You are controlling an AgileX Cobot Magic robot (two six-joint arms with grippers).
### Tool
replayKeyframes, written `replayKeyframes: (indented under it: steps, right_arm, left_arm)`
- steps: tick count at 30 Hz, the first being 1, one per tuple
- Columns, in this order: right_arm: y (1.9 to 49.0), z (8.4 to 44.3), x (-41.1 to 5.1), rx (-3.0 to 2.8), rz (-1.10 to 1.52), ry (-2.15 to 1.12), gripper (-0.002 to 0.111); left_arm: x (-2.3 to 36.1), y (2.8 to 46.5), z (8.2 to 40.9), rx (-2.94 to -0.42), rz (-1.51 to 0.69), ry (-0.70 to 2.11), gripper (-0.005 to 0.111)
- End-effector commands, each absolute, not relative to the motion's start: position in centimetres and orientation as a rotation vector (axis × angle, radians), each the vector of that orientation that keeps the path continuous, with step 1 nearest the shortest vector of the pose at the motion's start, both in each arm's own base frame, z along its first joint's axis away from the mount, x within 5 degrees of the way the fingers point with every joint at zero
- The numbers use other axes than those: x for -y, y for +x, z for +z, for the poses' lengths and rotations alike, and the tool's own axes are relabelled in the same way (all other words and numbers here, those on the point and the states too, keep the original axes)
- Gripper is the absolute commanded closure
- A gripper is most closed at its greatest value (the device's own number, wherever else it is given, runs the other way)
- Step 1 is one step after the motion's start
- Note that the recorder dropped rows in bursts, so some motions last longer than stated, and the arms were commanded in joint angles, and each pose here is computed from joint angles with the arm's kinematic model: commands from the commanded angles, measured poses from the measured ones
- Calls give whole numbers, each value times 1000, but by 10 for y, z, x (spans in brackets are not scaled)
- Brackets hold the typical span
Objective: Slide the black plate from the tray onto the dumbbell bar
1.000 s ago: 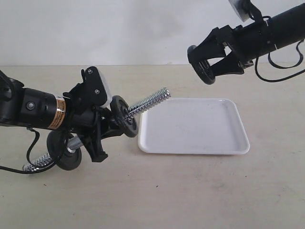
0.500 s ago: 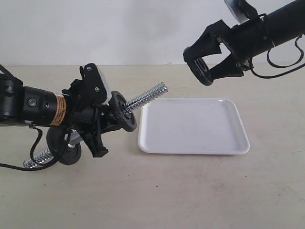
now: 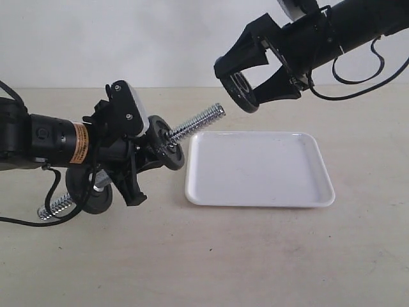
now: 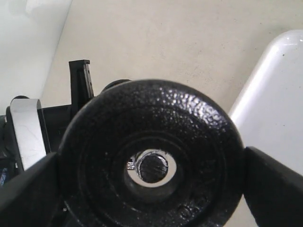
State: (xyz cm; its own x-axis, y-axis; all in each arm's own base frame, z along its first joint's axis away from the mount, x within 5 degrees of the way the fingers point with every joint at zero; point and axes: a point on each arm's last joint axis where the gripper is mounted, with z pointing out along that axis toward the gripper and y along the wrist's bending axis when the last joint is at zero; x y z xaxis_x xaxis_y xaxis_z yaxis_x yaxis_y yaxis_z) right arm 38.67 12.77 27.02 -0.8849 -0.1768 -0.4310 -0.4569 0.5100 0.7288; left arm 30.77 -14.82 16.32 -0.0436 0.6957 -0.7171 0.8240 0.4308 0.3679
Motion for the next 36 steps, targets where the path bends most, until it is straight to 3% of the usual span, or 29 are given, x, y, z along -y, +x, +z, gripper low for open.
replayKeyframes:
  steps: [1,36]
  right_arm:
    - [383,288,-129,-2395,1374,-504,108]
    - [369,306,-146,-2395,1407,-511,108]
  left_arm:
    - [160,312,203,-1583,-281,1187,102]
    - [162,316,218,-1429,-256,1107,102]
